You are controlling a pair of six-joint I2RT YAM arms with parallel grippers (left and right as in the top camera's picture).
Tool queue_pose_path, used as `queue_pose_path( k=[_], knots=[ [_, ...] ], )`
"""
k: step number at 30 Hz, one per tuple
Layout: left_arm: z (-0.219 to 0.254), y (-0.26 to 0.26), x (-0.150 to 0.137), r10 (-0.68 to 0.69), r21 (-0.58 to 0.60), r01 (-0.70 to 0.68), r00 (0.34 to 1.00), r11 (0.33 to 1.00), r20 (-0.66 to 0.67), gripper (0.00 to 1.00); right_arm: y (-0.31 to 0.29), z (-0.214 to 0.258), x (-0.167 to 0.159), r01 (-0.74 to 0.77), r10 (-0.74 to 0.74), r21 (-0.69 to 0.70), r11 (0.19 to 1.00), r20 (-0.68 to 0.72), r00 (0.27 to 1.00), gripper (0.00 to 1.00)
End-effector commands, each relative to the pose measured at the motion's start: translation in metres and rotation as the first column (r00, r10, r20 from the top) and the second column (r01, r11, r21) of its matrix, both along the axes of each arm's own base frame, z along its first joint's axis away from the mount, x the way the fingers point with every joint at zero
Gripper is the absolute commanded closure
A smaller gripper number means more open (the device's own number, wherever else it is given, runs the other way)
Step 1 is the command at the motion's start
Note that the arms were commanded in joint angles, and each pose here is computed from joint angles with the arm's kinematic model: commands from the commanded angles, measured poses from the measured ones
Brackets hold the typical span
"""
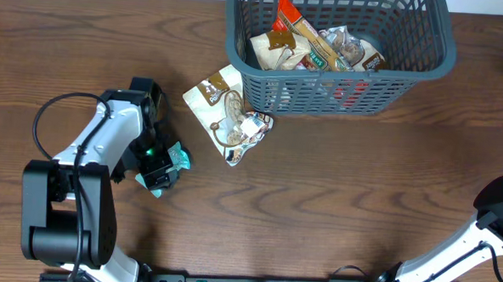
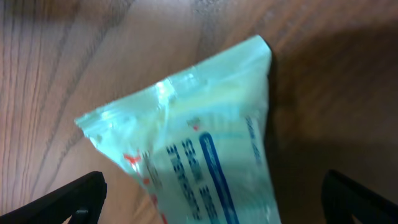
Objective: Pack container
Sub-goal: 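Lower the left gripper and grasp the mint-green wipes pack, then lift the wipes pack and carry it into the basket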
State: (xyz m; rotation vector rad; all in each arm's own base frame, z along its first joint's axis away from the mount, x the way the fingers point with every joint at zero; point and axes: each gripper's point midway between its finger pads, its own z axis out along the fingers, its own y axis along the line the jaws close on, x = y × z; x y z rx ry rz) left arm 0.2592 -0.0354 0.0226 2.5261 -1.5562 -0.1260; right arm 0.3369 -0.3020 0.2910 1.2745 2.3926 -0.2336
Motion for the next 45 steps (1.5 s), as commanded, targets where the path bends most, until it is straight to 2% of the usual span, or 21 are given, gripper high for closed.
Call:
queue_pose_path(
  k=[1,12,13,15,18,19,23,25,26,29,33,34,38,41,45],
  knots=[
    [-0.010,0.001,-0.012,0.052,0.013,-0.052,0.998,0.999,-0.030,0.01,0.000,0.000,-0.001,-0.004,0.004,0.002,1.000,-0.001,1.000,0.01],
    [-0.038,-0.002,-0.029,0.028,-0.014,-0.028,0.999,0.999,-0.027,0.03,0.000,0.000,-0.001,-0.004,0.004,0.002,1.000,-0.001,1.000,0.01],
    [-0.038,-0.002,-0.029,0.001,-0.020,-0.001,1.000,1.000,-0.023,0.19,0.000,0.000,-0.001,-0.004,0.004,0.002,1.000,-0.001,1.000,0.01],
    [-0.039,-0.002,-0.029,-0.026,-0.025,0.026,0.999,0.999,-0.018,0.57,0.000,0.000,-0.001,-0.004,0.004,0.002,1.000,-0.001,1.000,0.01],
    [-0.038,-0.002,-0.029,-0.040,-0.028,0.040,0.999,0.999,-0.018,0.89,0.000,0.000,-0.001,-0.004,0.004,0.002,1.000,-0.001,1.000,0.01],
    [-0.038,-0.002,-0.029,-0.057,-0.030,0.057,0.998,0.998,-0.015,0.95,0.000,0.000,-0.001,-0.004,0.004,0.002,1.000,-0.001,1.000,0.01],
    [-0.039,-0.002,-0.027,-0.138,-0.044,0.138,0.990,0.989,0.007,0.94,0.000,0.000,-0.001,-0.004,0.004,0.002,1.000,-0.001,1.000,0.01],
    [-0.039,-0.003,-0.017,-0.243,-0.057,0.246,0.968,0.968,0.061,0.94,0.000,0.000,-0.001,-0.004,0.004,0.002,1.000,-0.001,1.000,0.01],
    [-0.038,-0.004,-0.008,-0.327,-0.056,0.334,0.939,0.941,0.107,0.94,0.000,0.000,-0.001,-0.004,0.004,0.002,1.000,-0.001,1.000,0.01],
    [-0.027,-0.007,0.027,-0.553,0.006,0.572,0.790,0.820,0.266,0.94,0.000,0.000,-0.001,-0.004,0.004,0.002,1.000,-0.001,1.000,0.01],
    [0.018,-0.005,0.072,-0.701,0.188,0.696,0.588,0.693,0.404,0.94,0.000,0.000,-0.001,-0.004,0.004,0.002,1.000,-0.001,1.000,0.01],
    [0.040,-0.002,0.086,-0.747,0.269,0.716,0.511,0.644,0.426,0.94,0.000,0.000,-0.001,-0.004,0.004,0.002,1.000,-0.001,1.000,0.01],
    [0.136,0.003,0.127,-0.886,0.562,0.708,0.205,0.428,0.416,0.94,0.000,0.000,-0.001,-0.004,0.004,0.002,1.000,-0.001,1.000,0.01],
    [0.224,-0.004,0.146,-0.930,0.742,0.608,-0.019,0.281,0.368,0.94,0.000,0.000,-0.001,-0.004,0.004,0.002,1.000,-0.001,1.000,0.01],
    [0.321,-0.023,0.151,-0.930,0.868,0.440,-0.163,0.230,0.329,0.94,0.000,0.000,-0.001,-0.004,0.004,0.002,1.000,-0.001,1.000,0.01]
  ],
)
